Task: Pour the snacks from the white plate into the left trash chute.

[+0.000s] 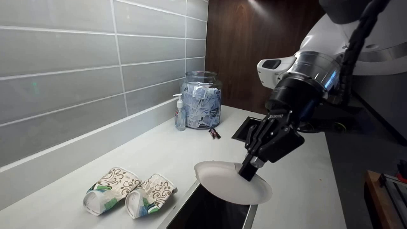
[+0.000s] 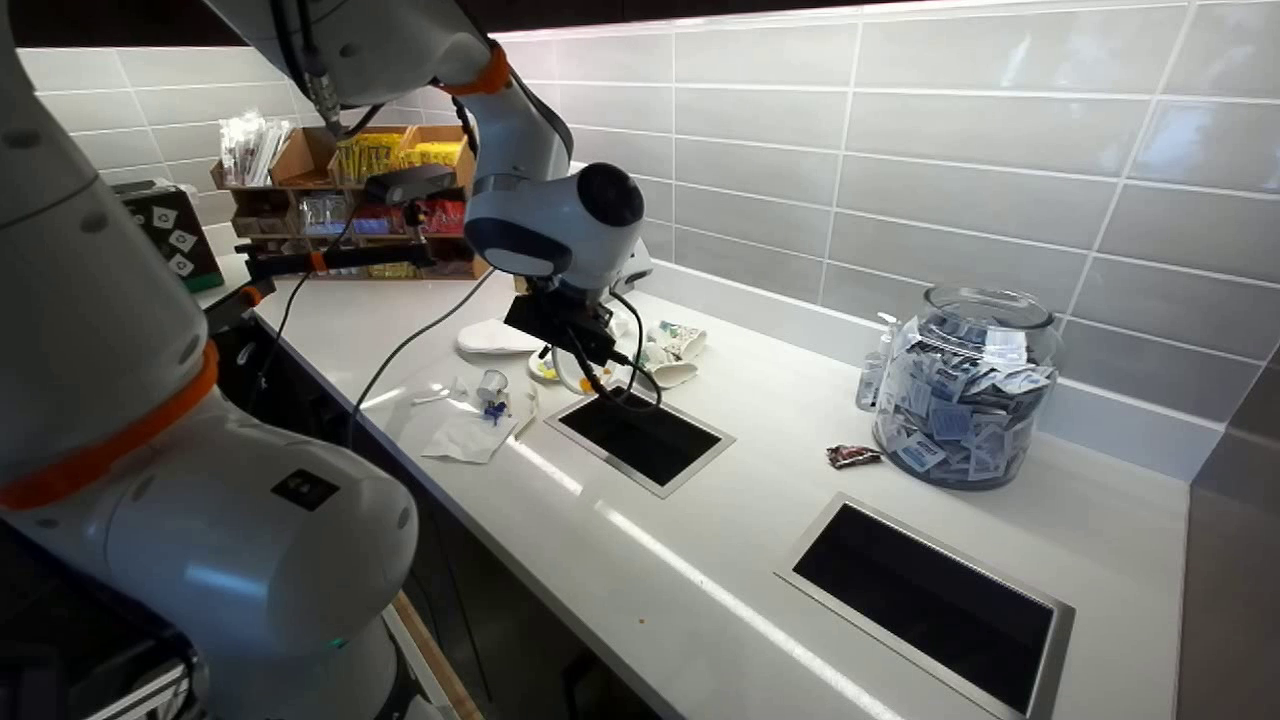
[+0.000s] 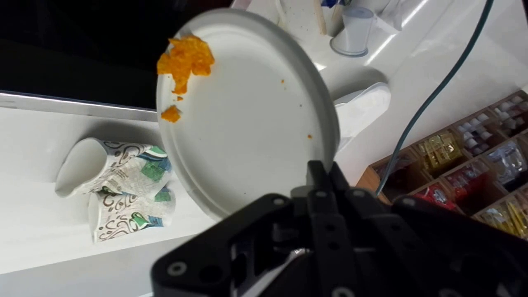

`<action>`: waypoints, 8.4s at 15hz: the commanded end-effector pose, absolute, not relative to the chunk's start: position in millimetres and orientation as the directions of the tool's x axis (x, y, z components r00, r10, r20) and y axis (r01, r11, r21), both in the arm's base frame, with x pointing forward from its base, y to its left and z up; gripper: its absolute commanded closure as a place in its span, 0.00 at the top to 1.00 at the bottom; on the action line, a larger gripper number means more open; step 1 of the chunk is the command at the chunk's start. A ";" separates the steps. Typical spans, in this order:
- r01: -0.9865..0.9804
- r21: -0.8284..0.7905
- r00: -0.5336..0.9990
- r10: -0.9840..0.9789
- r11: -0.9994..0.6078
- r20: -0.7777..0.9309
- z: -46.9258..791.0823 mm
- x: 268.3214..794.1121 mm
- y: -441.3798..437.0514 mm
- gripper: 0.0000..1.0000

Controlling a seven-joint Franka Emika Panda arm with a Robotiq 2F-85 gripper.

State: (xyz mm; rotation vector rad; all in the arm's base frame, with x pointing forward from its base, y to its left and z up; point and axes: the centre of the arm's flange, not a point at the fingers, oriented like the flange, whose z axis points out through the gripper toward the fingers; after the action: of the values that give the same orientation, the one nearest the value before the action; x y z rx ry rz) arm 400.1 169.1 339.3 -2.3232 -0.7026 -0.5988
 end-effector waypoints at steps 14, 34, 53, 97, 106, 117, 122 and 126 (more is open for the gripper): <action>0.637 -0.541 0.720 0.175 -0.550 0.671 331.9 386.6 123.3 0.01; 0.669 -0.593 0.700 0.109 -0.448 0.706 324.9 372.1 103.7 0.01; 0.648 -0.470 0.722 0.288 -0.599 0.629 319.5 374.4 138.7 0.01; 0.220 0.097 0.936 0.238 -0.971 0.257 335.0 306.4 142.2 1.00; 0.164 0.058 0.955 0.174 -0.985 0.240 283.7 335.2 159.0 1.00; 0.157 0.111 0.953 0.180 -0.981 0.245 292.8 337.4 147.0 1.00; 0.138 0.155 0.960 0.171 -0.978 0.224 301.5 336.4 136.4 1.00; 0.137 0.142 0.961 0.166 -0.980 0.220 296.7 338.5 140.6 1.00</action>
State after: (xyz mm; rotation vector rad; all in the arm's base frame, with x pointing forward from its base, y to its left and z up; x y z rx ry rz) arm 338.5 140.5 296.7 -3.2358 -0.2507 -0.3802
